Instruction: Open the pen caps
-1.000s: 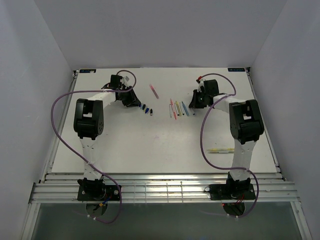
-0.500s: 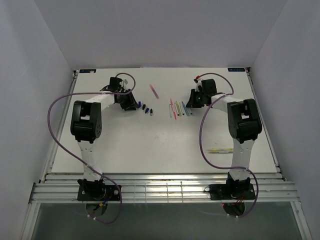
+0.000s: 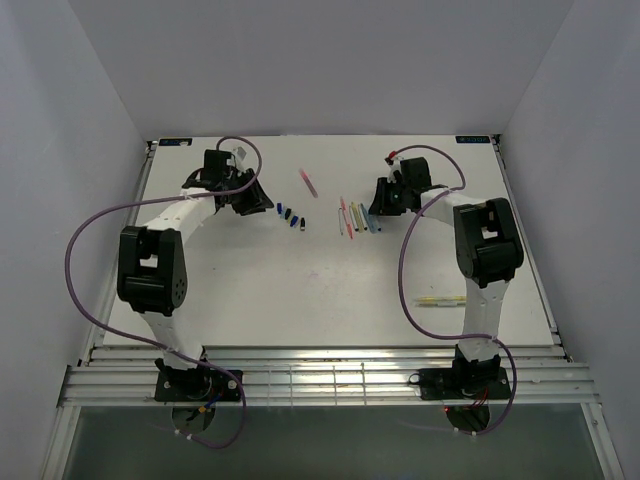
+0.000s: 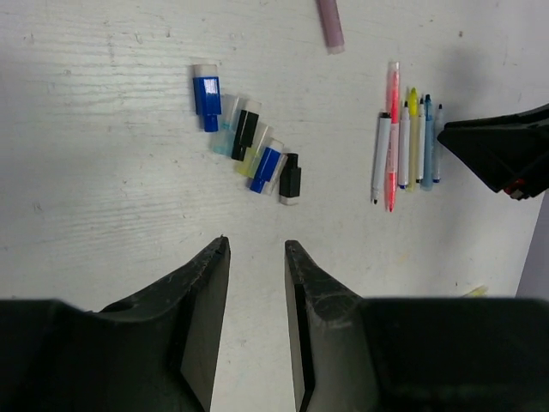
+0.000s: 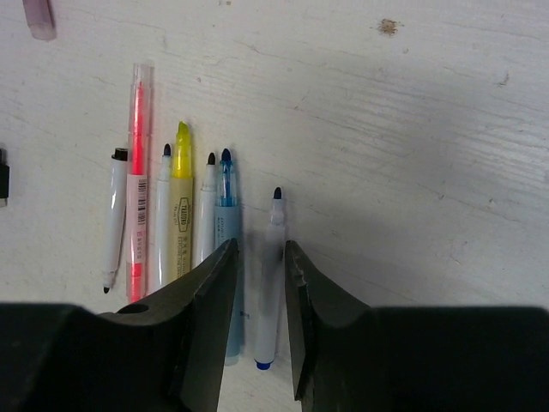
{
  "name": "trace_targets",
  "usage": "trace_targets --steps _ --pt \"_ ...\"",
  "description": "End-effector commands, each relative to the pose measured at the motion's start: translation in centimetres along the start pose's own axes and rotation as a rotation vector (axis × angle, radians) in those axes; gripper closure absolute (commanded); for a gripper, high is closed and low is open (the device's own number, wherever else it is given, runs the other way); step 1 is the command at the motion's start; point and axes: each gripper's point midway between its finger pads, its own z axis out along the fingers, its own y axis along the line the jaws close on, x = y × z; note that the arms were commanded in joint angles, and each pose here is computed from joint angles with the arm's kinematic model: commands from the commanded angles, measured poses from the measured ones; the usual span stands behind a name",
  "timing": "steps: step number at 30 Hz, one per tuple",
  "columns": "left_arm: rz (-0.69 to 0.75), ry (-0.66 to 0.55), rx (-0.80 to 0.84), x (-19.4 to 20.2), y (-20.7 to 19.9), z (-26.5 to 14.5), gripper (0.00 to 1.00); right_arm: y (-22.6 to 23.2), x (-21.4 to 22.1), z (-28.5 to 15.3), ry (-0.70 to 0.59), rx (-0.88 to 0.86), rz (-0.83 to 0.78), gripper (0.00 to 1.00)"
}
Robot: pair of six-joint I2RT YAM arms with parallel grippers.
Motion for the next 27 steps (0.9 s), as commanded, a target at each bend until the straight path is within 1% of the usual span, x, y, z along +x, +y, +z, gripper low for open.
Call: trace_targets --steps 1,6,8,9,10,11,12,17,21,23,24,26,27 --pt "0.052 -0.079 0.059 -1.2 -2.5 -3.2 0.57 2.0 -3.7 -1.9 -0.095 -0.016 -0.040 0.65" --pt "0.080 -0.123 0.102 -1.5 -4.1 -5.6 0.56 3.5 -5.5 -1.7 -0.132 -0.023 -0.095 0.62" --pt "0.092 -0.139 0.128 -1.6 -4.9 -6.8 0.56 4.4 -6.3 -1.2 -0.142 -0.020 -0.124 0.59" --pt "0.097 -0.148 0.133 -1.6 -5.1 -7.2 0.56 5.0 -6.5 -0.8 -0.145 -0.019 -0.151 0.56" --pt "0.098 -0.151 0.138 -1.6 -5.3 -7.5 0.56 5.8 -7.6 -0.8 -0.164 -0.024 -0.171 0.54" --pt "0.106 -0.167 0.145 -1.8 -5.6 -8.2 0.55 6.1 -7.5 0.0 -0.154 -0.025 -0.186 0.52" --pt "0.108 -0.166 0.149 -1.6 -5.7 -8.3 0.55 7.0 -7.6 0.4 -0.152 -0.029 -0.216 0.49" --pt "0.113 -0.167 0.170 -0.9 -6.0 -8.9 0.55 10.1 -9.0 3.6 -0.134 -0.057 -0.304 0.43" --pt "0.112 -0.158 0.171 0.0 -5.6 -8.9 0.55 12.4 -9.4 5.8 -0.136 -0.060 -0.373 0.30" --pt "0.107 -0.145 0.169 0.8 -5.2 -8.7 0.55 12.3 -8.9 7.2 -0.118 -0.049 -0.385 0.28" --pt "0.108 -0.146 0.177 0.9 -5.3 -8.9 0.55 13.2 -9.8 7.2 -0.135 -0.048 -0.395 0.28" --pt "0.104 -0.138 0.178 1.5 -5.0 -8.8 0.55 12.9 -9.3 8.4 -0.121 -0.039 -0.399 0.27" --pt "0.104 -0.136 0.179 1.7 -4.9 -8.8 0.55 13.3 -9.7 8.4 -0.134 -0.038 -0.403 0.27"
